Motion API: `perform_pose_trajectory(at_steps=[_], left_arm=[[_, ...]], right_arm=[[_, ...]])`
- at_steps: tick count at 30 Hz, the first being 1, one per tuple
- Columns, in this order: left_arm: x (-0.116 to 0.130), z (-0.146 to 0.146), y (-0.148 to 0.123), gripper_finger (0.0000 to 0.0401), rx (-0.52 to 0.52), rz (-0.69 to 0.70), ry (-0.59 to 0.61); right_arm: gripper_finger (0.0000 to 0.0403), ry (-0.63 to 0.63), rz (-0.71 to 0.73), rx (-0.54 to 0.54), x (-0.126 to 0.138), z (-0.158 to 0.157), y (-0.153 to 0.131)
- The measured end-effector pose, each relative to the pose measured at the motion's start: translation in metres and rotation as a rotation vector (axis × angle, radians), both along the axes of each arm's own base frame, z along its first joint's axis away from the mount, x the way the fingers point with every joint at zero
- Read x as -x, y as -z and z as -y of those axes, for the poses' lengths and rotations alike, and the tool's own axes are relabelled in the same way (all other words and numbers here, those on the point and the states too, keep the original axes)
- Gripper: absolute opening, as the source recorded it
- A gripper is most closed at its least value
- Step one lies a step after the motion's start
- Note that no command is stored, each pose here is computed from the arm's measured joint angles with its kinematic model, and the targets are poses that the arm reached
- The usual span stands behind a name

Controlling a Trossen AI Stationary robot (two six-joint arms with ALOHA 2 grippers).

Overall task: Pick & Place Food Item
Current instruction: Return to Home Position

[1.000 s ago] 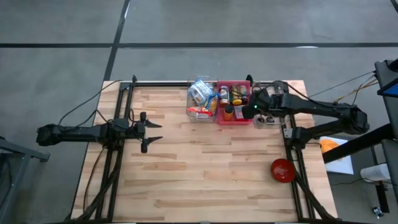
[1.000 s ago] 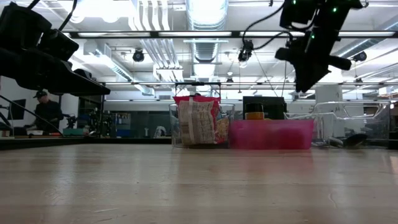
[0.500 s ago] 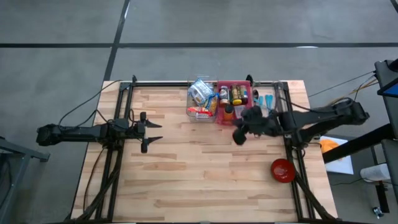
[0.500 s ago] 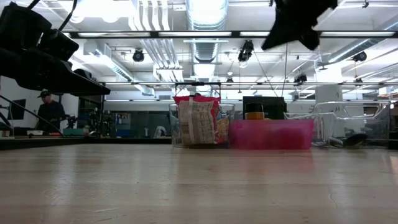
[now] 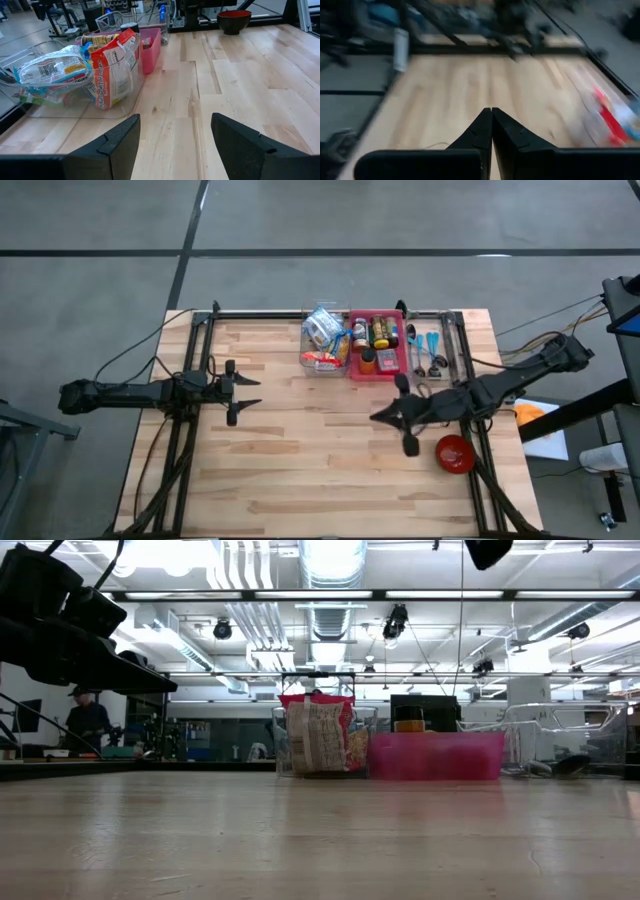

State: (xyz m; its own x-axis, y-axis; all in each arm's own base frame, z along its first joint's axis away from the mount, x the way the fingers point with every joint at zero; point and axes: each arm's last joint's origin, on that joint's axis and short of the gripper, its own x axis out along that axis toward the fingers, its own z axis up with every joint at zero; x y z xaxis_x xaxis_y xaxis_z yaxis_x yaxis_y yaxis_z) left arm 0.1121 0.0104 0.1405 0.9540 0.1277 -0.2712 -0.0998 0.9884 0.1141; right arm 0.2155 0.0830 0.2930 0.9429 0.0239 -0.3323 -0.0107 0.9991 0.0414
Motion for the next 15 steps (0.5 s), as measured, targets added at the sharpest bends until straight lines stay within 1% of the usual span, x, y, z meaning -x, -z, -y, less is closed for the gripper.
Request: perform_pose_trajectory(at_steps=[2,4,8,15], left_arm=[[0.000,0.000,0.000,0.0244,0.000,0.000,0.000],[0.000,0.000,0.000,0.0244,0.000,0.000,0.000],[0.000,0.000,0.000,0.0244,0.000,0.000,0.000],[0.000,0.000,0.000,0.0244,0.000,0.001,-0.001]], right_arm=[[0.0008,-0.053,0.062,0.006,0.007,0.004,0.005],[0.0008,-0.046,0.099,-0.004,0.017,0.010,0.014],[0.0008,-0.037,0.128,-0.013,0.041,0.021,0.036],[0.0008,-0.029,0.233,-0.102,0.083,0.038,0.057]])
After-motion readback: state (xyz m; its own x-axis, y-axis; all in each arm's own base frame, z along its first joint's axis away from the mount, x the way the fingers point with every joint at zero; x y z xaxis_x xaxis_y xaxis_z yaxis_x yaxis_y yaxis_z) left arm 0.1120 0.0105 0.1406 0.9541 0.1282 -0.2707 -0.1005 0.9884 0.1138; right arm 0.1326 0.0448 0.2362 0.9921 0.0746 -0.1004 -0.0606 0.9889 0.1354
